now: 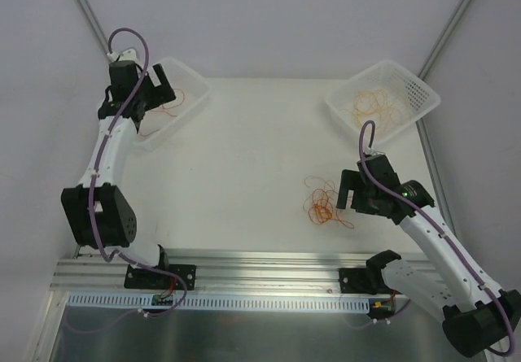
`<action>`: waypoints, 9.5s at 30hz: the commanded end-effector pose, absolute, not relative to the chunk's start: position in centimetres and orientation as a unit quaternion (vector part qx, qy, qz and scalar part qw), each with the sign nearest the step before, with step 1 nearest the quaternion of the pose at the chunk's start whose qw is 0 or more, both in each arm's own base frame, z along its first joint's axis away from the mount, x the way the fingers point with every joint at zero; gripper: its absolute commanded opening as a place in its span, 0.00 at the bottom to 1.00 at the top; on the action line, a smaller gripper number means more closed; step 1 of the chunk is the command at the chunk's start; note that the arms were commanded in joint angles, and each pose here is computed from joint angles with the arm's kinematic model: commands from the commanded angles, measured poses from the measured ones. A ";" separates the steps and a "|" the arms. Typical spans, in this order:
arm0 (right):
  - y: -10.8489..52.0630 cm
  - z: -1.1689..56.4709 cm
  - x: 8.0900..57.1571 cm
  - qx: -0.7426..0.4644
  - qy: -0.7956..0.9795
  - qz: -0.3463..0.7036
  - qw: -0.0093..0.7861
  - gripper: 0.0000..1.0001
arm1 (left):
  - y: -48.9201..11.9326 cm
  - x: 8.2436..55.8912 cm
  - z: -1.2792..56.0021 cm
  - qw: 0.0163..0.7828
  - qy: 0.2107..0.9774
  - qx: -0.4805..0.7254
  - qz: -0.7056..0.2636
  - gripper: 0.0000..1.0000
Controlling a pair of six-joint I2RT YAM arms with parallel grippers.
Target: Untangle the cables
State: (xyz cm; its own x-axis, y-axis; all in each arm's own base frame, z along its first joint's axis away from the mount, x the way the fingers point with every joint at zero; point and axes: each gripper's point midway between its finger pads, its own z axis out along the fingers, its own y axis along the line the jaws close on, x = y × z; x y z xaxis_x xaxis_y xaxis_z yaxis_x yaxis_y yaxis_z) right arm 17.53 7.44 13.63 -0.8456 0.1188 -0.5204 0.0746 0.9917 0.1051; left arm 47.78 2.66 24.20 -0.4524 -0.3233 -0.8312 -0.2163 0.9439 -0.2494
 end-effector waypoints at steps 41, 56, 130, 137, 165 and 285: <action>16.5 9.2 19.8 0.032 0.967 0.045 0.248 0.54 | -23.1 19.1 14.9 0.285 0.881 0.090 -0.367 0.96; 17.3 6.4 21.8 0.004 0.961 0.125 0.246 0.42 | -33.2 21.5 13.1 0.230 0.890 0.168 -0.357 0.92; 4.2 52.8 20.9 0.044 0.689 0.106 0.715 0.01 | -15.6 24.6 3.7 0.247 0.956 -0.041 -0.154 0.08; 11.8 44.7 24.3 -0.043 0.774 0.186 0.604 0.01 | -17.3 25.6 11.7 0.349 0.907 0.011 -0.235 0.47; 20.6 37.6 22.0 -0.143 0.799 0.343 0.473 0.01 | -33.9 21.6 25.5 0.415 0.680 0.369 -0.479 0.91; 22.1 3.7 27.4 0.063 0.896 0.253 0.359 0.01 | -14.4 29.9 52.7 0.710 0.650 -0.049 -0.267 0.00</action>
State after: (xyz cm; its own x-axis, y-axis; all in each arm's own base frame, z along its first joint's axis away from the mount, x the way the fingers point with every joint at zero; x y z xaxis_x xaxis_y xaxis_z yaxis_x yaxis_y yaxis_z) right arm 27.69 24.23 3.02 -0.7545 0.2761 -0.5955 -0.1200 0.8340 0.5386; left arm 30.55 -17.40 49.22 -0.1147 -0.4547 -0.8832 0.3438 0.8159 -0.4648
